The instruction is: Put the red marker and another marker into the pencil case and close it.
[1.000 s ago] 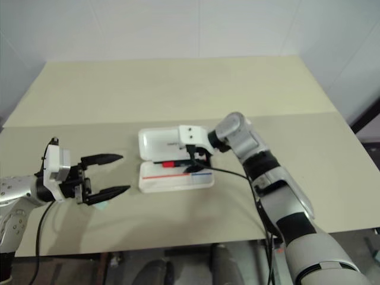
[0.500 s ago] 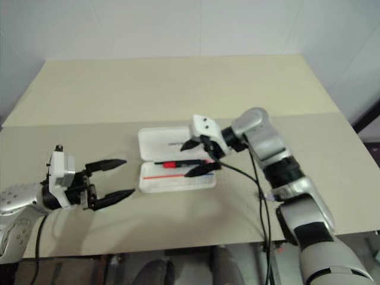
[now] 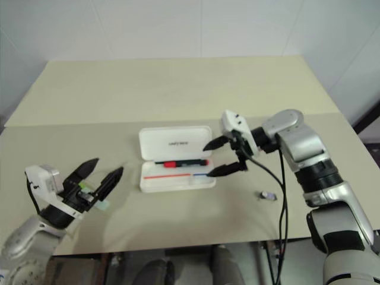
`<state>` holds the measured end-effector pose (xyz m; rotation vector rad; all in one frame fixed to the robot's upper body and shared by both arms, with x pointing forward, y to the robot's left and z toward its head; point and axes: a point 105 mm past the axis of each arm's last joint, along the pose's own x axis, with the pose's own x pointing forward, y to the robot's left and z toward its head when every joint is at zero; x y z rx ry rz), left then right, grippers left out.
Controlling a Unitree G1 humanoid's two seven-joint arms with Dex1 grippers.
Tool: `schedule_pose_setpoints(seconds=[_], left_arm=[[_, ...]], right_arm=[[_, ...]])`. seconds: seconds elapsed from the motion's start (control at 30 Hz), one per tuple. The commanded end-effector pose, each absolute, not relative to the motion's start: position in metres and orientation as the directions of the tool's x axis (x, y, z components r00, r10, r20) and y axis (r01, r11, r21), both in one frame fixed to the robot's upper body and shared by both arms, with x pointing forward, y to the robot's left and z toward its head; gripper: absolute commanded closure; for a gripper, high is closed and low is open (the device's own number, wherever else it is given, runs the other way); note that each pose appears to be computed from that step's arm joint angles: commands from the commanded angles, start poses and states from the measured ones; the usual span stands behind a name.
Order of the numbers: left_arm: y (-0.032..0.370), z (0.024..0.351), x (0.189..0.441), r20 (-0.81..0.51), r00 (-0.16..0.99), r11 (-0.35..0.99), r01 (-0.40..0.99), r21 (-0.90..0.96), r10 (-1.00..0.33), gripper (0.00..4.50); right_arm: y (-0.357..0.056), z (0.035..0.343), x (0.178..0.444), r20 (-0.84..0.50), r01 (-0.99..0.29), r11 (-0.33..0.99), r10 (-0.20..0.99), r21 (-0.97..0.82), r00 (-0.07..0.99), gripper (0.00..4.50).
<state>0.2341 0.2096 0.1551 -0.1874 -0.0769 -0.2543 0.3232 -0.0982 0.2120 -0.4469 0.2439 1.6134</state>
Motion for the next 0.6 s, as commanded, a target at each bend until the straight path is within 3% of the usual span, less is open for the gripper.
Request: schedule_pose_setpoints(seconds=[0.03,0.2,0.6], left_arm=[[0.216,0.153,0.224,0.062,0.997,0.984,0.054,-0.169,-0.044,0.00],[0.221,0.145,0.215,0.003,0.990,0.977,-0.139,-0.164,0.141,0.00],[0.226,0.118,0.215,-0.157,0.944,0.927,-0.319,-0.195,0.292,0.00]], right_arm=[[-0.099,0.234,0.311,-0.375,-0.971,-0.202,0.916,-0.127,-0.142,0.01],[-0.092,0.234,0.310,-0.378,-0.963,-0.236,0.910,-0.129,-0.172,0.01],[-0.087,0.247,0.303,-0.369,-0.950,-0.275,0.907,-0.150,-0.204,0.01]])
